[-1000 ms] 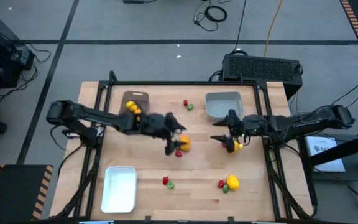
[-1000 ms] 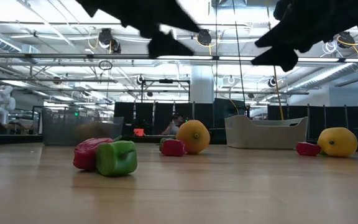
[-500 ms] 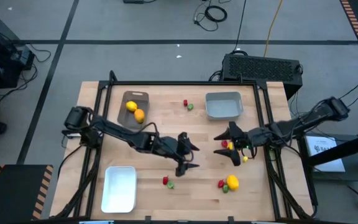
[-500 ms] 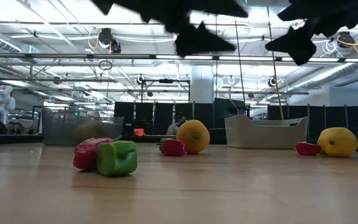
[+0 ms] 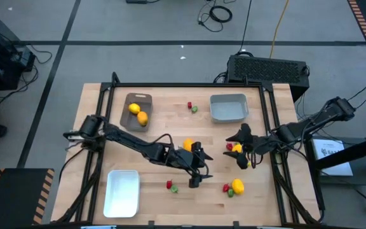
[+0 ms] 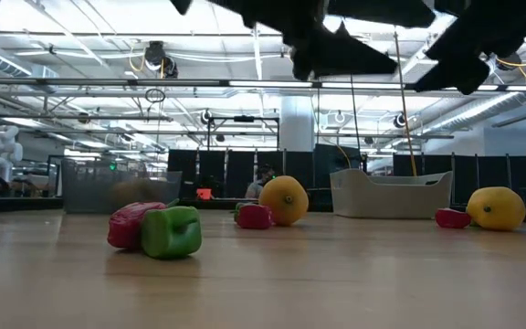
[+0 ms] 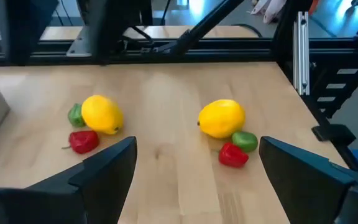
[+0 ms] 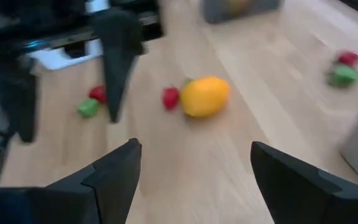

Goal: Sort produce into baskets
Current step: Put the lemon into the black bin

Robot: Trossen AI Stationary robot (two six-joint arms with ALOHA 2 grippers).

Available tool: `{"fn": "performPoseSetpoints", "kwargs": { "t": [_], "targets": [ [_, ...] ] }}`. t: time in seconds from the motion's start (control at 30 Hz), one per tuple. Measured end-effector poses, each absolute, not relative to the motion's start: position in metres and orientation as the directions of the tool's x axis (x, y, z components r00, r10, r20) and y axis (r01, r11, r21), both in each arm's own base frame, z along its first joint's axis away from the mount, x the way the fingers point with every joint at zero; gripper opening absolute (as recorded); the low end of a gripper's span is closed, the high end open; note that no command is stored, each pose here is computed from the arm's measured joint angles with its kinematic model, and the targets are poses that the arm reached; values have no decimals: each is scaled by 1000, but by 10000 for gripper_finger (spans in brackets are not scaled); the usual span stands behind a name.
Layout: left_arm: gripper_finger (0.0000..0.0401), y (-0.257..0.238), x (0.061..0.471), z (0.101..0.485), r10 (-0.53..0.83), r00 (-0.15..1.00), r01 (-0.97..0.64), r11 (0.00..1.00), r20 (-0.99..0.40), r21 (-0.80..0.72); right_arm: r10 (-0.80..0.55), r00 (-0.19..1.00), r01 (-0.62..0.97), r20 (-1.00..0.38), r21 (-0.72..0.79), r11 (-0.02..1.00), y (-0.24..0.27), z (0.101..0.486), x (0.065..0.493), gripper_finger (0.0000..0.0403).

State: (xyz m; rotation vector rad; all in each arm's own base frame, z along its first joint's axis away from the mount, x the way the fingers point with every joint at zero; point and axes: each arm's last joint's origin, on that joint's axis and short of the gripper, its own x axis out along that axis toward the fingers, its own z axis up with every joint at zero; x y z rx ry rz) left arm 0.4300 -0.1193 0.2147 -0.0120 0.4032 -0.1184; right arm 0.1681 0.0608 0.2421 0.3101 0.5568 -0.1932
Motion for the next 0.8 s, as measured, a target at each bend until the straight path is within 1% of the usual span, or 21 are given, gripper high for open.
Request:
{"fn": "performPoseSetpoints", "kwargs": {
  "t": [0.1,0.27,0.53,0.8],
  "targets": [
    [345,-120,438,204,-115,908,110,993,-402,-34,-137,769,342,-624,221,913,57,239,162,290],
    [345,-123,454,199,-117,913,112,993,-391,-35,-181,692,428,-699,195,882,52,236,155,290],
    [345,-114,486,190,-87,925,81,996,-371,-31,-214,664,455,-716,159,876,45,235,154,290],
    [345,-92,519,163,7,924,-17,1000,-383,-22,-272,643,469,-716,88,879,35,235,156,290]
  ]
}}
